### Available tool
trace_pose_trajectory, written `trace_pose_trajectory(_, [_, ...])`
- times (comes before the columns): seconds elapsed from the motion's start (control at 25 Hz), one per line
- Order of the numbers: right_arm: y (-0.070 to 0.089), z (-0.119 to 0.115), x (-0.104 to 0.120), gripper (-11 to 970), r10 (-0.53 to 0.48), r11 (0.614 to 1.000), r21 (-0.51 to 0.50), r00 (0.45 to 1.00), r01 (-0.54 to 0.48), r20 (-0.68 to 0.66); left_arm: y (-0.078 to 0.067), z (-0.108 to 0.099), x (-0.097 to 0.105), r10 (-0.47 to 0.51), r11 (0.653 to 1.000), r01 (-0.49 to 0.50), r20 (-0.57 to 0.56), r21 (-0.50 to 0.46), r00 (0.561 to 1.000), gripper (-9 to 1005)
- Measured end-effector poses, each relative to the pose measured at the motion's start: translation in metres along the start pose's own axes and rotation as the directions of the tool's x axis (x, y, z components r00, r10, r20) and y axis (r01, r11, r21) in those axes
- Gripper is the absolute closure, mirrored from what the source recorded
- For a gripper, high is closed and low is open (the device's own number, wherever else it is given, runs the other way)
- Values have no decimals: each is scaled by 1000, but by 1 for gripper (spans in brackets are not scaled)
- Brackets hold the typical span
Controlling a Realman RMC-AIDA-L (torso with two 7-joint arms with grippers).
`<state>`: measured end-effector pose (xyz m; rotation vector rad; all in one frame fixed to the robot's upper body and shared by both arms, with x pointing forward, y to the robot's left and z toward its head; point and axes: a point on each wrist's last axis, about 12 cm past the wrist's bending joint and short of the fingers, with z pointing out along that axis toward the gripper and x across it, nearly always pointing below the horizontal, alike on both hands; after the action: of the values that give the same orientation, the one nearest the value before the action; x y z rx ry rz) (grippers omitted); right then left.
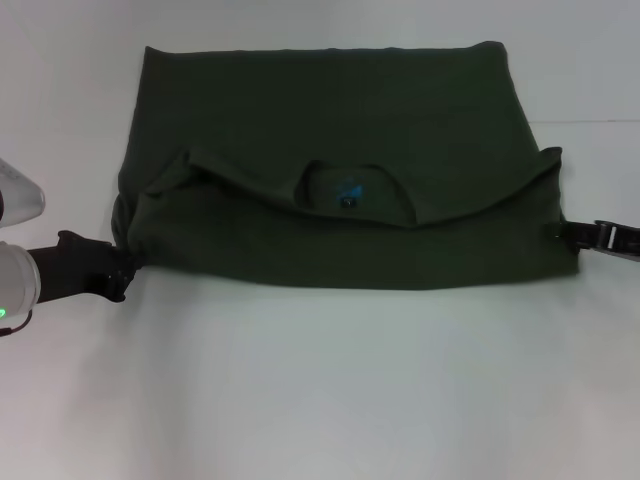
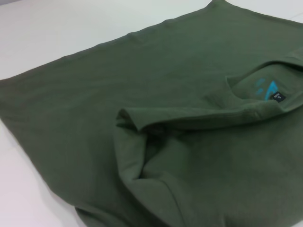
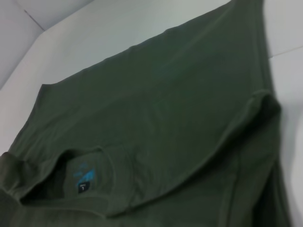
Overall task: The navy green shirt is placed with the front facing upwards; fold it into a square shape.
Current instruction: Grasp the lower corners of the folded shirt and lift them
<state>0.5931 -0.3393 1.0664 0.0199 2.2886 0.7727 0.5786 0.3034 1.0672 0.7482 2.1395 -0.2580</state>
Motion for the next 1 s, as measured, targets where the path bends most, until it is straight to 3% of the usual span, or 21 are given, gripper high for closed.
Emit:
trace_pose_trajectory(0.28, [9,11,3,271,-12,1000,-10,1000,12,-23,0,0,0,0,1000,0,0,-1,1000,978])
trace_pose_trajectory(1.0, [7,14,12,402,-5,1000,13,1000,5,-18,-1,0,0,-4,1000,4,2,6,1000,980])
